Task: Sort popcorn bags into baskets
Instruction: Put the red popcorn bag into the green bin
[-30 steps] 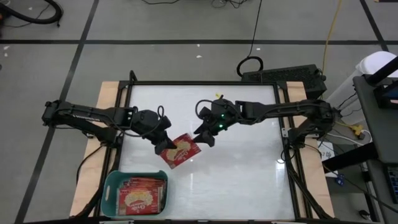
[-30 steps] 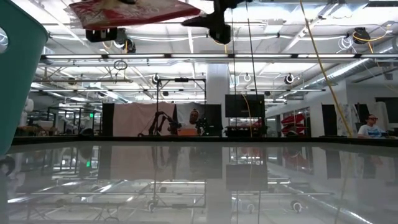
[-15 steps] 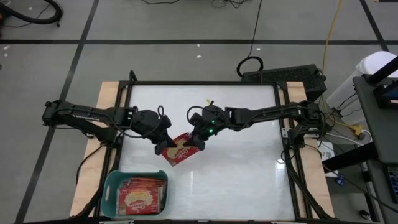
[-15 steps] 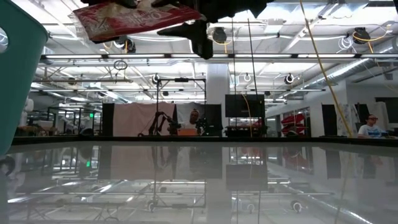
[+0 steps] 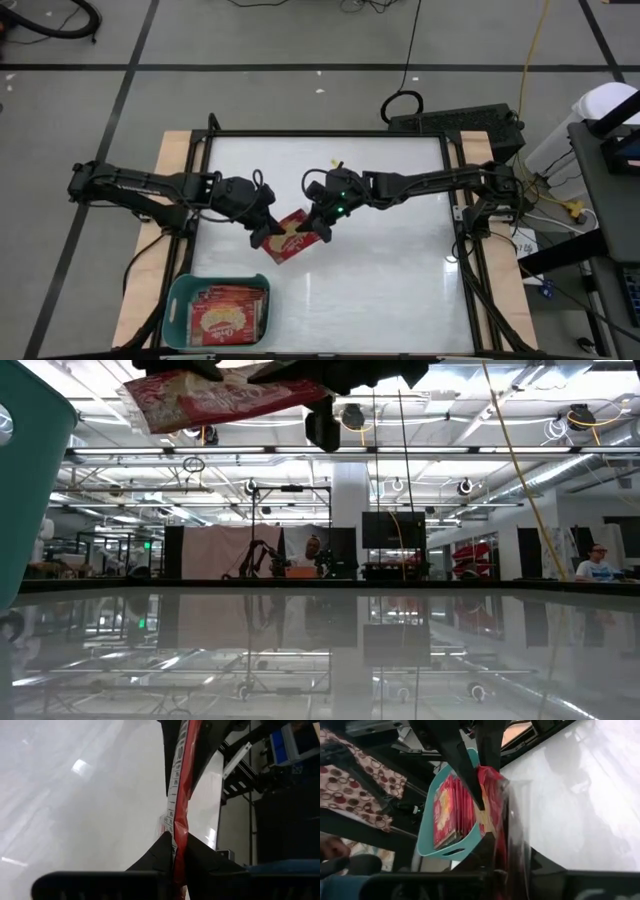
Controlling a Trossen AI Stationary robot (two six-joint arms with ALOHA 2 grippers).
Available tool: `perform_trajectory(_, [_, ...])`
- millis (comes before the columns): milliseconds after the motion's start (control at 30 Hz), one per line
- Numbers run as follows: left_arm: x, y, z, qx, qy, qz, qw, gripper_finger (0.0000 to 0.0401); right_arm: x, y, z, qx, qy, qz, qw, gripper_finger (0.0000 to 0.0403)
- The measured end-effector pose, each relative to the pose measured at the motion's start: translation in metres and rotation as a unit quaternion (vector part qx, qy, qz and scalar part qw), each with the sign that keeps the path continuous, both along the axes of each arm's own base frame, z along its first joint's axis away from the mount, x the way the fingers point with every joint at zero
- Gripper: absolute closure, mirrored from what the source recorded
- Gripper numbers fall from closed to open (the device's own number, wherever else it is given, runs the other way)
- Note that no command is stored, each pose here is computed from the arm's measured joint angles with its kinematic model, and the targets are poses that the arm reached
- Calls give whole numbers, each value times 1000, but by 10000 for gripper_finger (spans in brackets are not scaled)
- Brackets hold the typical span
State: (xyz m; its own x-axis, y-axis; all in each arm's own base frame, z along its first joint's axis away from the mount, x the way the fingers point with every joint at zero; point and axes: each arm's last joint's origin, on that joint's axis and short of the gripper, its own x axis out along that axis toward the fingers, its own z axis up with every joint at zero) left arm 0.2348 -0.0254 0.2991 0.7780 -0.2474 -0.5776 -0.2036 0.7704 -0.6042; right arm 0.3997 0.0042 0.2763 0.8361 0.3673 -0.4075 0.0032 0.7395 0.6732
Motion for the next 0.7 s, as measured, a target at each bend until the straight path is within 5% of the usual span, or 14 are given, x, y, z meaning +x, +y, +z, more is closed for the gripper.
perform_trajectory(433, [-36,16,36,21,-96,117,988,188,-34,-25,37,26,0,37,999,390])
perform_trajectory(700, [-62,22,57,0,-160,194,968,174,-72,-46,84,9,-58,-22,998,390])
